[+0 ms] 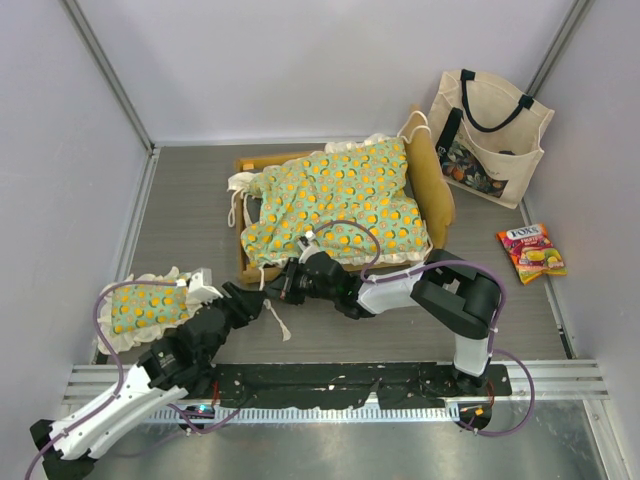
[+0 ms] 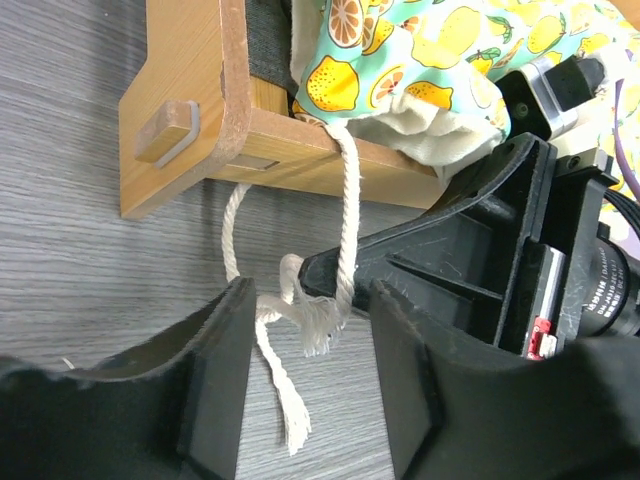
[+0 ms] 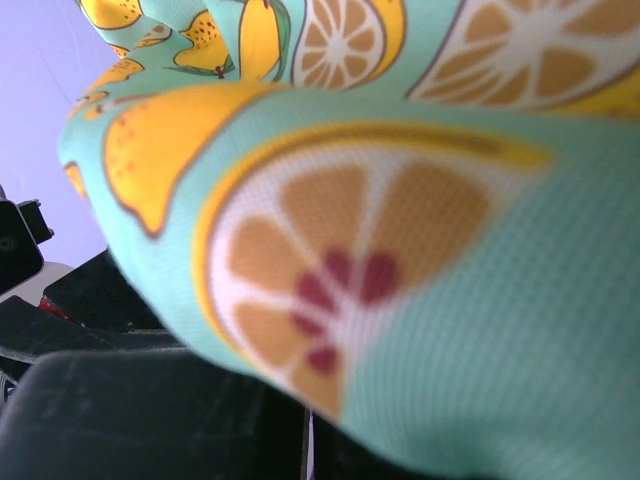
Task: Set up the pet bed
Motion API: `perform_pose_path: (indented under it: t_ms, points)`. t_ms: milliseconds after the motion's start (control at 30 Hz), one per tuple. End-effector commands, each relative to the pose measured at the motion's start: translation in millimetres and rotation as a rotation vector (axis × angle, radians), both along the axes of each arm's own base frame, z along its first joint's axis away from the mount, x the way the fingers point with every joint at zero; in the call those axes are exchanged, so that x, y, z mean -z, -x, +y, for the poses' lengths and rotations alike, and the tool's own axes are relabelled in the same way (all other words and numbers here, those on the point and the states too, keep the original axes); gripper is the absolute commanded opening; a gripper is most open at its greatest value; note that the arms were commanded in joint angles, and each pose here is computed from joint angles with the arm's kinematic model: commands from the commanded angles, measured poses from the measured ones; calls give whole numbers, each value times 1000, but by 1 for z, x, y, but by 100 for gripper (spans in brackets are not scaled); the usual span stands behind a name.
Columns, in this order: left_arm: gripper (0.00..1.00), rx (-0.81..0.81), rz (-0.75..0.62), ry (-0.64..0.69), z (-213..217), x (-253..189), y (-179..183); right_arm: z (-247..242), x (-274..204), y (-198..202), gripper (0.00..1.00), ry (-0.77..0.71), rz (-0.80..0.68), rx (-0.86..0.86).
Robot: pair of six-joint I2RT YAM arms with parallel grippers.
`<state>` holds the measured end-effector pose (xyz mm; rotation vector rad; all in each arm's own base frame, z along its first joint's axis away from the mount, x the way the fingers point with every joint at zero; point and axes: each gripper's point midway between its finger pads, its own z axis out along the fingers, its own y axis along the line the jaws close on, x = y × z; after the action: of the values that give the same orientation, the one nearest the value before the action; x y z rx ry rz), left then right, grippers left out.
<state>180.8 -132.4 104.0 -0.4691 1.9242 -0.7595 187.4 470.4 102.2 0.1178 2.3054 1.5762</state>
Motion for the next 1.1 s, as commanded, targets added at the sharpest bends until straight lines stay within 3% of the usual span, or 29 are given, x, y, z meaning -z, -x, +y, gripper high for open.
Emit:
perform_pose_path:
  t_ms: [0, 233, 333, 533, 600, 633, 733, 800, 1067]
  points:
    - [56, 36, -46, -4, -9, -15, -4, 2, -9, 7, 1, -31, 36, -16]
    - [55, 50, -38, -41, -7, -13, -2, 4, -7, 3, 1, -26, 47, -6]
    - [41, 51, -41, -28, -7, -12, -1, 3, -7, 1, 1, -24, 48, -1]
    - [38, 83, -39, -60, -5, -13, 5, 3, -7, -4, 1, -13, 49, 10]
    - [40, 89, -25, -77, -2, -11, 8, 3, -7, -5, 1, -13, 49, 13]
    - [48, 91, -22, -82, -2, -11, 8, 2, -7, -6, 1, -11, 49, 16]
    - [56, 100, -19, -88, -1, -13, 11, 1, -5, -8, 1, -1, 48, 26]
    - [57, 97, -22, -96, 1, -16, 11, 0, -5, -9, 1, 2, 45, 29]
    - [29, 106, 2, -110, 0, -15, 12, -3, -4, -16, 1, 20, 38, 56]
